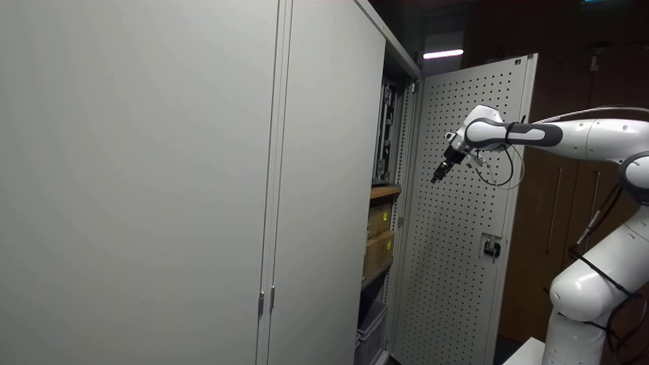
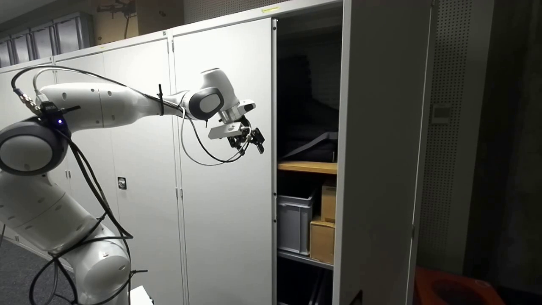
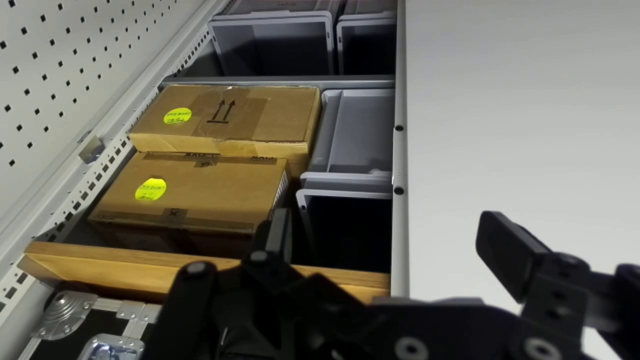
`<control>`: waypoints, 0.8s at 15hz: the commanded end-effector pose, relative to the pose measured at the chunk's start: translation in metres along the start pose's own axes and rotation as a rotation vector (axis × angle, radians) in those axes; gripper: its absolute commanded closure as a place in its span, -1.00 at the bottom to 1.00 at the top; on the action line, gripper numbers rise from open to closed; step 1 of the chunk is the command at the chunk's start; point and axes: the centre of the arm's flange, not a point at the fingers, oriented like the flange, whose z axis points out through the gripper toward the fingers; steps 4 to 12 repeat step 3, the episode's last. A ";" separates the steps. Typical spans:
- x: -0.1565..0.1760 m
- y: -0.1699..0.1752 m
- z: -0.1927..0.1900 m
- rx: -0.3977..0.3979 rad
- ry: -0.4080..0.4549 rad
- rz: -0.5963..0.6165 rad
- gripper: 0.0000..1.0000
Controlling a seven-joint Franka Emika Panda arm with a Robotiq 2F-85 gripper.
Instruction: Open the door on the right
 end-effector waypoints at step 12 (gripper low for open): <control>0.000 0.000 0.000 0.000 0.000 0.000 -1.00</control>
